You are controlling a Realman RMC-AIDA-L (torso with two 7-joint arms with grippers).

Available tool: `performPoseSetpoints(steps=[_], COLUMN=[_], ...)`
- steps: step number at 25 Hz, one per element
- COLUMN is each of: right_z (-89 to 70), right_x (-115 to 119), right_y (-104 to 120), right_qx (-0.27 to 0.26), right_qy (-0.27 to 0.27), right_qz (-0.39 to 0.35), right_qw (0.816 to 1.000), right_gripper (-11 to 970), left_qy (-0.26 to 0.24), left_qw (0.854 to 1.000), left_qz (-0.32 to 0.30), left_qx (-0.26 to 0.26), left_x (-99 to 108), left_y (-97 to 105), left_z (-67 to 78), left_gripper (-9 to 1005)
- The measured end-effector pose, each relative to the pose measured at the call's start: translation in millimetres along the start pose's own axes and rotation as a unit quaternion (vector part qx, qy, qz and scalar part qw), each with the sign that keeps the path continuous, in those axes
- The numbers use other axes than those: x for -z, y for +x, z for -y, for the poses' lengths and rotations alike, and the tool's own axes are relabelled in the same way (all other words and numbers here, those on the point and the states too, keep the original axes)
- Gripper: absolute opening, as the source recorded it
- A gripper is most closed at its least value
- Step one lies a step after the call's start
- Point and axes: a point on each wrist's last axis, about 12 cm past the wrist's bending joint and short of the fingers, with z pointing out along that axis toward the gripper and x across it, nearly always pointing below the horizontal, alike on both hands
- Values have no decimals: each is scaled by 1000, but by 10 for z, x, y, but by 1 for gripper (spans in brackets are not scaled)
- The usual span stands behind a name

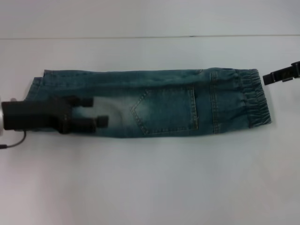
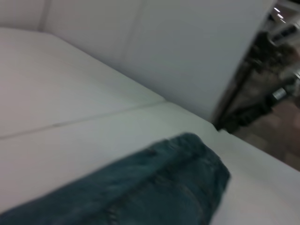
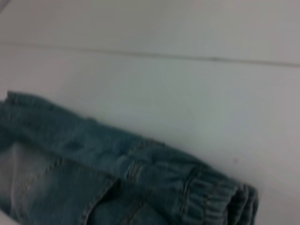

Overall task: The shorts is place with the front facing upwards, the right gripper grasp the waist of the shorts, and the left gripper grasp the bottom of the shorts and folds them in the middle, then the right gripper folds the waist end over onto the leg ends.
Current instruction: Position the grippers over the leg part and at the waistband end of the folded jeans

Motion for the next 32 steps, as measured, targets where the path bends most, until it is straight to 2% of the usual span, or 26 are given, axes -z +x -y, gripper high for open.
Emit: performPoseSetpoints(steps=[4, 7, 20, 32], right_z=[-50, -74, -173, -365], right_x=[-49, -127, -451, -540], right_y=[3, 29, 50, -192], right_qx=[0, 0, 24, 48], right_qy=[12, 19, 33, 13], right_qz=[-44, -64, -89, -61], right_qw=[999, 998, 995, 997], right_gripper=[778, 778, 779, 778], left_qy=[25, 24, 18, 6], left_qw=[999, 999, 999, 999], left_qz=[-29, -36, -38, -37], left_qx=[-13, -19, -22, -16], left_x=[-130, -176, -222, -239], left_y=[23, 38, 12, 41], left_z=[65, 65, 47, 30], left_gripper=[938, 938, 939, 939])
